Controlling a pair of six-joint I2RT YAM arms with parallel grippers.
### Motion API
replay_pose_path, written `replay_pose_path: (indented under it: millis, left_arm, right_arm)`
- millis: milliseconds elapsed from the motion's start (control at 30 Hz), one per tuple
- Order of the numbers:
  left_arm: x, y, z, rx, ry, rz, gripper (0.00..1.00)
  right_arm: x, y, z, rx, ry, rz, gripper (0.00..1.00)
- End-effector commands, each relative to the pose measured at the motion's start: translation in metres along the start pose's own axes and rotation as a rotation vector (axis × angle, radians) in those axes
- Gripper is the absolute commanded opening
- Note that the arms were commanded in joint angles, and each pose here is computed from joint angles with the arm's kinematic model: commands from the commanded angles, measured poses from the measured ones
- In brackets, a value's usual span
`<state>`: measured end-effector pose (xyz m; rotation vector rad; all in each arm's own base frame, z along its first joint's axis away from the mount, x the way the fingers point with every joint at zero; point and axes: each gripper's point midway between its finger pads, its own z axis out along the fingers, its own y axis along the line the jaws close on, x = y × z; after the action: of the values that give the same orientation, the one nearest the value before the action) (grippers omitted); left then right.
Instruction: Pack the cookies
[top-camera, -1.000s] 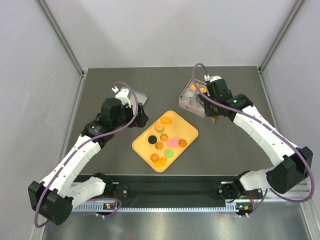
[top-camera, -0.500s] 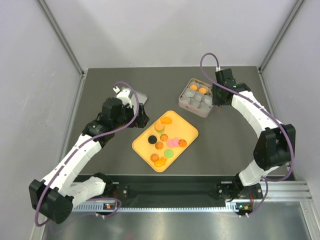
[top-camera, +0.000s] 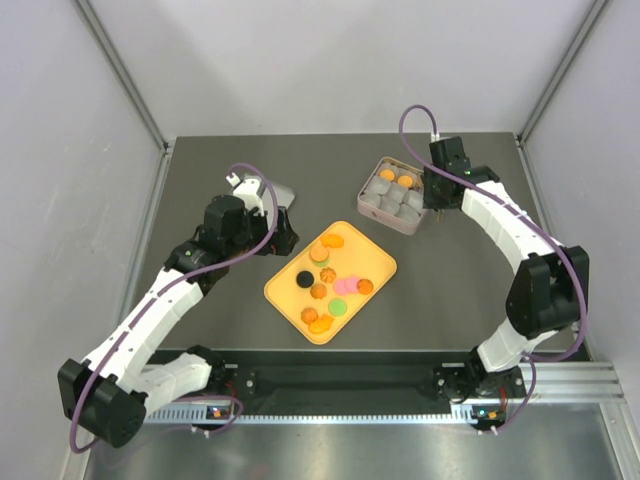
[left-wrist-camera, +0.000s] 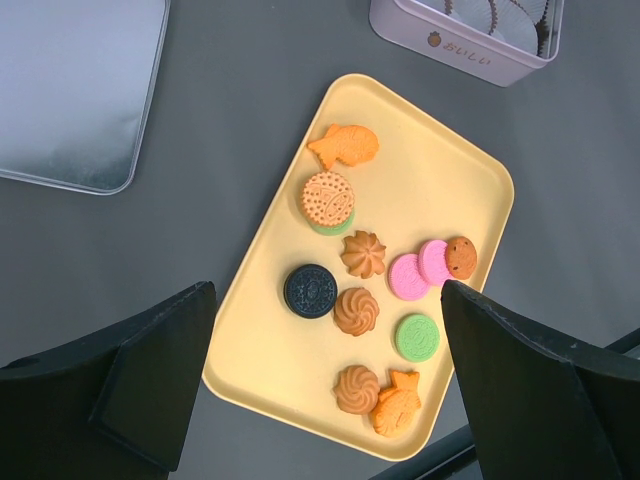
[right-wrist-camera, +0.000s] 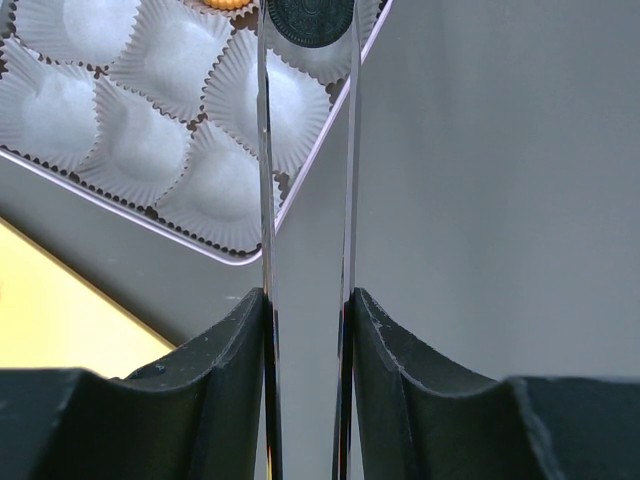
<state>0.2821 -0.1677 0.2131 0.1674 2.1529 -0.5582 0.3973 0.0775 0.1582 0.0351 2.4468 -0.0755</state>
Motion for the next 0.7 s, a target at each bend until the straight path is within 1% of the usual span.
replay_pose_path:
  millis: [0, 233, 467, 667]
  left_arm:
    - [-0.0046, -0.0008, 0.0013, 0.007, -0.018, -0.001, 0.99]
    - [-0.0041, -0.0003, 0.0015, 0.005, -0.017, -0.001, 0.99]
    - [-0.0044, -0.0006, 0.0021, 0.007, -0.017, -0.001, 0.99]
    - [-0.0036, -0.0006, 0.0024, 0.007, -0.013, -0.001, 0.99]
  right_arm:
    - [-0.0343, 0.0, -0.0017, 0.012, -0.104, 0.029, 0.34]
    - [-0.0335, -0.0018, 0.0005, 0.025, -0.1, 0.03, 0.36]
    - [-0.0328, -0.0005, -0.002, 0.016, -0.102, 0.029, 0.41]
    - [-0.0335, 0.0004, -0.0034, 0.009, -0.103, 0.03, 0.42]
